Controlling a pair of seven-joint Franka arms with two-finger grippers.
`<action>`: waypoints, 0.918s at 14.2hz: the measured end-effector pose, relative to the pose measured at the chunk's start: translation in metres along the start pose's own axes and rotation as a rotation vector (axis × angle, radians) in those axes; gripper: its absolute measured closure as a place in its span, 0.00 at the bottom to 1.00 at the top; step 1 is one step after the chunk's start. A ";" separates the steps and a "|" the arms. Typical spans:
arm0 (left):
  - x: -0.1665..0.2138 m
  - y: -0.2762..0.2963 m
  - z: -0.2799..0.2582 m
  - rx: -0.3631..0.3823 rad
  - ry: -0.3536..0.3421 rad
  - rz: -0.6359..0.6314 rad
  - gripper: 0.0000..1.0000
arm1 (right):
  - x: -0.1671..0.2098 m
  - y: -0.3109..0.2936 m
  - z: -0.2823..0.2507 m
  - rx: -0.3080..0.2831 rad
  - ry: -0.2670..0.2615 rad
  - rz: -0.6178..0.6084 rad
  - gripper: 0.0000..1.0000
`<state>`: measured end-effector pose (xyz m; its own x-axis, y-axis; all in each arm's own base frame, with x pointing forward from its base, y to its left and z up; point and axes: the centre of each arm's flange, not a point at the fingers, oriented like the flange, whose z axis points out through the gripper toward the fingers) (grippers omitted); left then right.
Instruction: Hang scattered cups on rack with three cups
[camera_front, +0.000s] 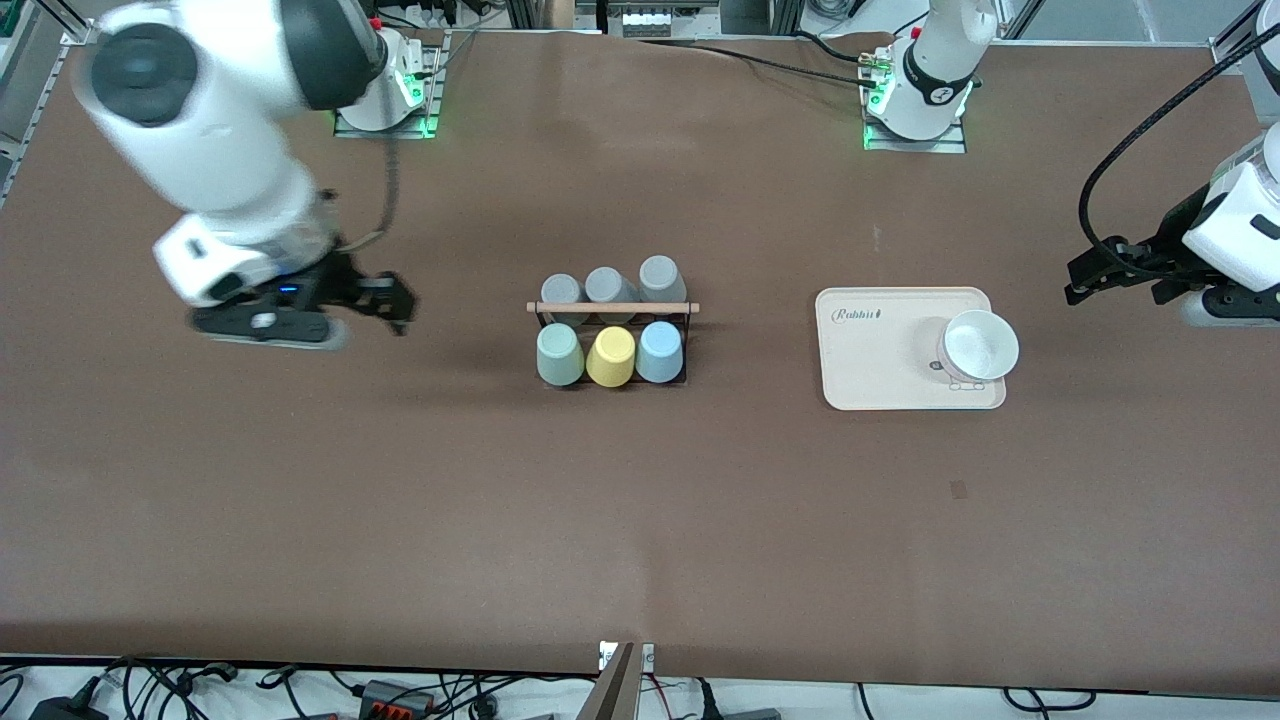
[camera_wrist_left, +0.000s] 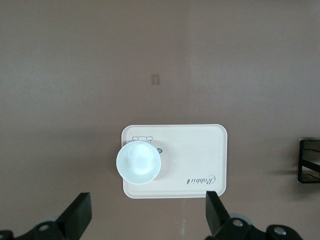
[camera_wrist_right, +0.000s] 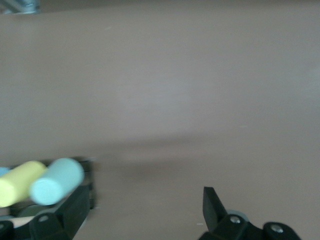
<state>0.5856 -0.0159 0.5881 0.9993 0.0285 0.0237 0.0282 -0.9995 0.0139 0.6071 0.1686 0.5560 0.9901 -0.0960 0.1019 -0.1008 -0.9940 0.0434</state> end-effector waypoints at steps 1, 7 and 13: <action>0.000 0.000 0.000 0.000 0.003 0.000 0.00 | 0.007 0.033 -0.004 -0.010 -0.008 0.001 0.00; 0.000 0.003 0.000 -0.001 0.005 0.005 0.00 | 0.009 0.178 -0.030 -0.059 -0.069 0.069 0.00; 0.000 0.004 0.000 -0.001 0.005 0.007 0.00 | -0.007 0.190 -0.030 0.008 -0.175 0.075 0.00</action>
<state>0.5861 -0.0198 0.5885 0.9994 0.0213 0.0291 0.0209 -0.9997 0.0144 0.5783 -0.0184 0.5936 0.9817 -0.1772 -0.0699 -0.1752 -0.9839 0.0347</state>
